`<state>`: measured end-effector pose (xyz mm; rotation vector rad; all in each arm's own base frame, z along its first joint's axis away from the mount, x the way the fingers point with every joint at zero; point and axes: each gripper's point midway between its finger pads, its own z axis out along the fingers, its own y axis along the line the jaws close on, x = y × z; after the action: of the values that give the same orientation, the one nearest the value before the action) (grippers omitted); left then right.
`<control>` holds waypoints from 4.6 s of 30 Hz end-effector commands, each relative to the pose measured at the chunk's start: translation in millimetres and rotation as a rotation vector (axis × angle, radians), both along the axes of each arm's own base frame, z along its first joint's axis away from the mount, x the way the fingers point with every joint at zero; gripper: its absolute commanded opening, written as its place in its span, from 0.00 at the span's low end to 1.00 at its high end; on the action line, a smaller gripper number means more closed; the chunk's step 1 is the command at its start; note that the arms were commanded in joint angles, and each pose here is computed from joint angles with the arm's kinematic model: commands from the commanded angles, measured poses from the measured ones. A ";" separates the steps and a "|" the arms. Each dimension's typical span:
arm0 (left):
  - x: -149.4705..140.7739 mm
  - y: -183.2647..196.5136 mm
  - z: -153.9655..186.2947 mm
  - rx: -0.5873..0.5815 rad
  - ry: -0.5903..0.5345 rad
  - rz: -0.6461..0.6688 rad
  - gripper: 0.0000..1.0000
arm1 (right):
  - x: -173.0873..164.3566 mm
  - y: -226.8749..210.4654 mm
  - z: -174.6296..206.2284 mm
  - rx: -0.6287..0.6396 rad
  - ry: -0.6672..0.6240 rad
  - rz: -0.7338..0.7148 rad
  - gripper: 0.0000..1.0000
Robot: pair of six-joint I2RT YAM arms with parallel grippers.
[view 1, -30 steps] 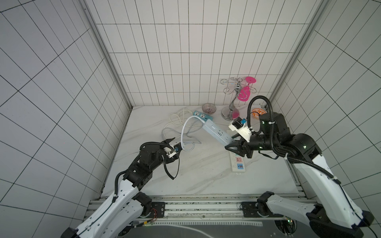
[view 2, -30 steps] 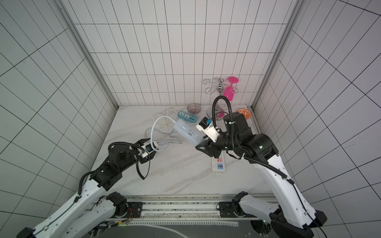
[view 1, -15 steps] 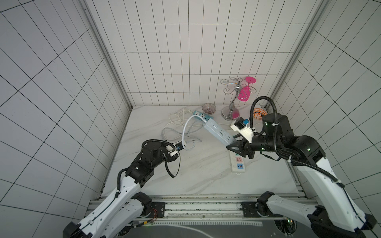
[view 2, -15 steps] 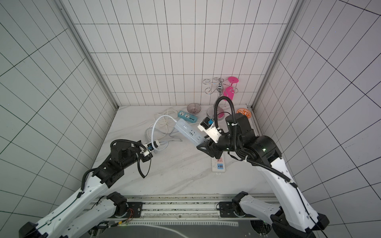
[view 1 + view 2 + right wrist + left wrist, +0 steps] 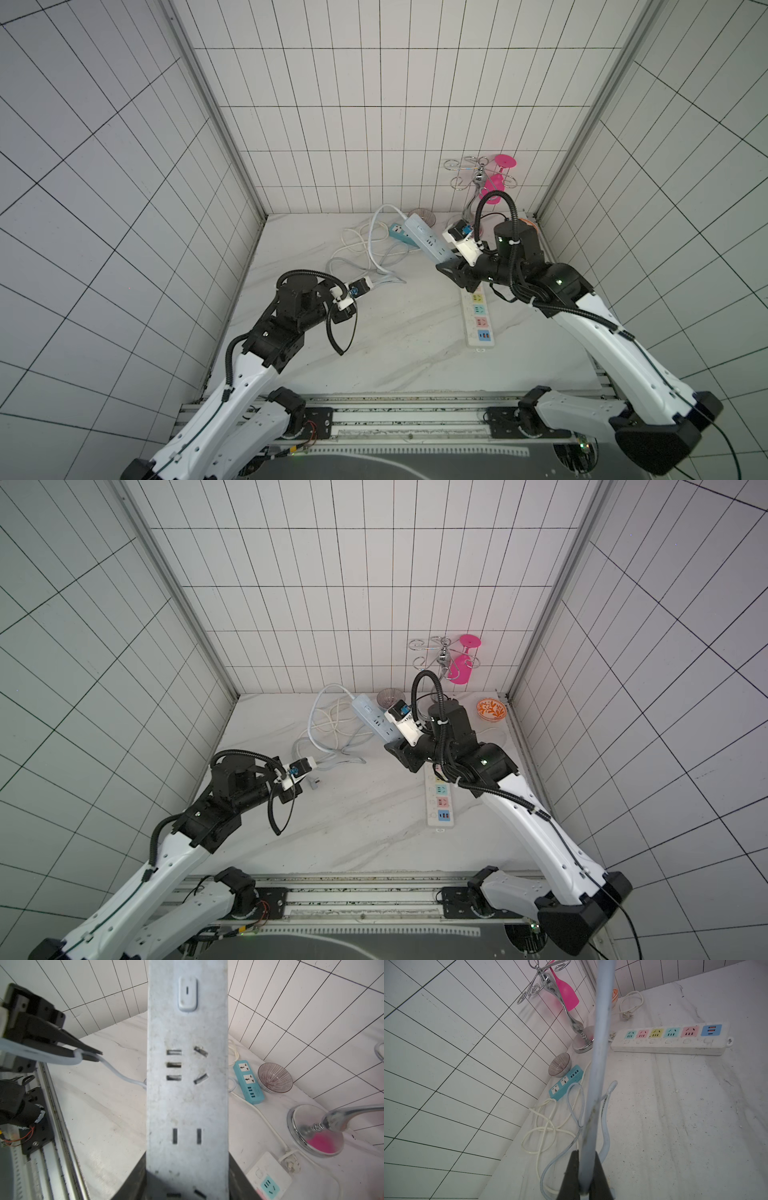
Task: Wrap the cord around the power strip
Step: Wrap the power cord around the power strip.
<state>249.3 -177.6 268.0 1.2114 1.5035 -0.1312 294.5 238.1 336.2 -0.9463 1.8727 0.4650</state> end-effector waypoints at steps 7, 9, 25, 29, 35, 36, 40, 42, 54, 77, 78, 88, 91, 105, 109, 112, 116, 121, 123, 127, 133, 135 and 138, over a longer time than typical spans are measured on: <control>-8.7 -4.5 -14.6 0.045 0.015 -0.055 0.00 | 39.2 49.2 107.6 0.257 -0.335 0.173 0.00; -4.1 -8.3 -14.8 0.059 0.025 -0.067 0.00 | 23.1 55.2 123.7 0.293 -0.348 0.312 0.00; 52.6 -15.3 4.4 0.198 0.056 -0.074 0.00 | -109.4 7.5 180.4 0.492 -0.171 1.062 0.00; 96.0 3.5 16.8 0.308 -0.008 0.033 0.00 | -130.1 9.9 159.8 0.463 -0.065 1.097 0.00; 153.3 30.5 31.5 0.388 -0.088 0.216 0.00 | -124.2 17.7 152.5 0.471 -0.012 1.107 0.00; 158.8 35.5 28.6 0.411 -0.093 0.241 0.00 | -122.4 18.7 151.9 0.472 -0.003 1.105 0.00; 173.8 43.6 28.0 0.394 -0.121 0.299 0.00 | -115.9 25.8 147.2 0.478 0.043 1.109 0.00; 177.0 42.1 31.8 0.377 -0.132 0.305 0.00 | -116.2 31.9 145.8 0.482 0.073 1.122 0.00; 189.9 58.0 67.7 0.411 -0.225 0.459 0.00 | -96.2 65.8 95.1 0.494 0.343 1.095 0.00; 217.5 73.4 61.7 0.683 -0.326 0.684 0.00 | -46.7 92.3 -2.9 0.509 0.662 0.983 0.00; 219.4 74.6 62.3 0.688 -0.332 0.697 0.00 | -47.0 93.7 -5.4 0.507 0.673 0.983 0.00; 230.6 87.7 97.4 0.695 -0.458 0.844 0.00 | -47.3 111.5 -44.6 0.496 0.802 0.978 0.00; 227.2 93.1 111.4 0.694 -0.502 0.887 0.00 | -43.1 112.1 -55.1 0.497 0.830 0.963 0.00; 200.4 93.8 142.7 0.706 -0.550 0.864 0.00 | 13.8 105.7 -70.7 0.528 0.873 0.857 0.00; 188.8 94.2 152.0 0.670 -0.537 0.854 0.00 | 27.4 104.0 -59.4 0.535 0.850 0.846 0.00; 176.7 85.4 145.3 0.655 -0.501 0.799 0.00 | 42.1 102.2 -52.2 0.541 0.835 0.831 0.00; 159.4 73.1 136.1 0.631 -0.461 0.736 0.00 | 62.8 88.9 -48.8 0.559 0.818 0.788 0.00; 151.7 71.9 128.7 0.631 -0.445 0.708 0.00 | 74.1 63.6 -43.1 0.581 0.789 0.736 0.00; 148.0 68.5 125.9 0.627 -0.434 0.692 0.00 | 77.8 54.1 -39.8 0.588 0.774 0.717 0.00; 134.1 47.6 115.8 0.620 -0.408 0.623 0.00 | 88.2 41.3 -32.3 0.597 0.744 0.692 0.00; 108.9 3.0 104.1 0.569 -0.378 0.515 0.00 | 100.8 35.8 -20.3 0.599 0.694 0.688 0.00; 100.3 -12.3 100.8 0.539 -0.358 0.481 0.00 | 103.9 32.5 -14.0 0.598 0.669 0.688 0.00; 90.3 -31.5 93.9 0.488 -0.321 0.434 0.00 | 106.3 26.7 1.9 0.610 0.616 0.691 0.00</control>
<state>352.4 -195.0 360.5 1.1878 1.5016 0.8380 426.1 278.5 310.2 -0.6956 1.8541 2.0954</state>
